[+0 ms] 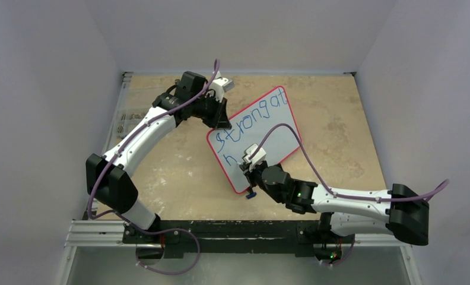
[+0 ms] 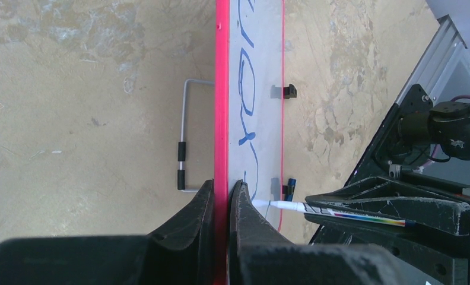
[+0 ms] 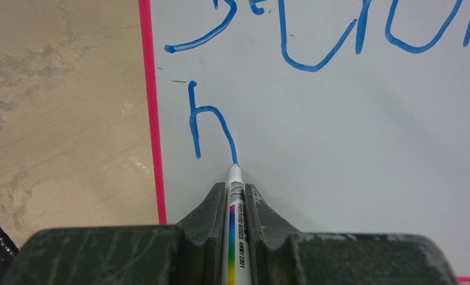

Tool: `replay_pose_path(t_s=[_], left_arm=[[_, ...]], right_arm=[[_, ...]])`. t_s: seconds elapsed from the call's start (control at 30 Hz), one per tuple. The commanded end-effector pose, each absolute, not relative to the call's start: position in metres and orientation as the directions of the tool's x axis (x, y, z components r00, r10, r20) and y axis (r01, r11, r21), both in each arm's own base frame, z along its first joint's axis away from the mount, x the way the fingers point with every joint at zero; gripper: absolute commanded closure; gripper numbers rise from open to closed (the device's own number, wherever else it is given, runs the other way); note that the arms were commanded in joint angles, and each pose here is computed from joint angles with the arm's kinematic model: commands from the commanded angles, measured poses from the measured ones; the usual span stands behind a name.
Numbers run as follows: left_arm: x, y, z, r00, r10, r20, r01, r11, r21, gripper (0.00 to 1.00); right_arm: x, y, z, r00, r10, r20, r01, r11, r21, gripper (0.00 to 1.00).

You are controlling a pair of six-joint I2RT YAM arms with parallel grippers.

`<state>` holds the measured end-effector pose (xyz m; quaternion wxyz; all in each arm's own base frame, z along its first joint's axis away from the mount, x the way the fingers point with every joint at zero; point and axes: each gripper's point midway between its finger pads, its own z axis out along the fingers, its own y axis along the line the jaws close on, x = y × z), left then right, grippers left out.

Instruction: Write a sentence on the whiteboard

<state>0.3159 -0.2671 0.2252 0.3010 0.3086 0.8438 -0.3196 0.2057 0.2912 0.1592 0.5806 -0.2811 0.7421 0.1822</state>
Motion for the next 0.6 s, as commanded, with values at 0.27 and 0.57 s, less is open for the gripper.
replay_pose_path(t_s=[0.27, 0.57], left_arm=[[0.313, -0.238, 0.177, -0.671, 0.452, -0.587, 0.677, 0.696, -0.238, 1.00], [0.312, -0.238, 0.178, -0.670, 0.452, -0.589, 0.678, 0.695, -0.239, 1.00]], right_arm=[[0.196, 0.295, 0.201, -0.156, -0.086, -0.984, -0.668, 0.744, 0.040, 1.00], [0.205, 0.298, 0.211, -0.125, -0.063, -0.990, -0.642, 0.766, 0.032, 1.00]])
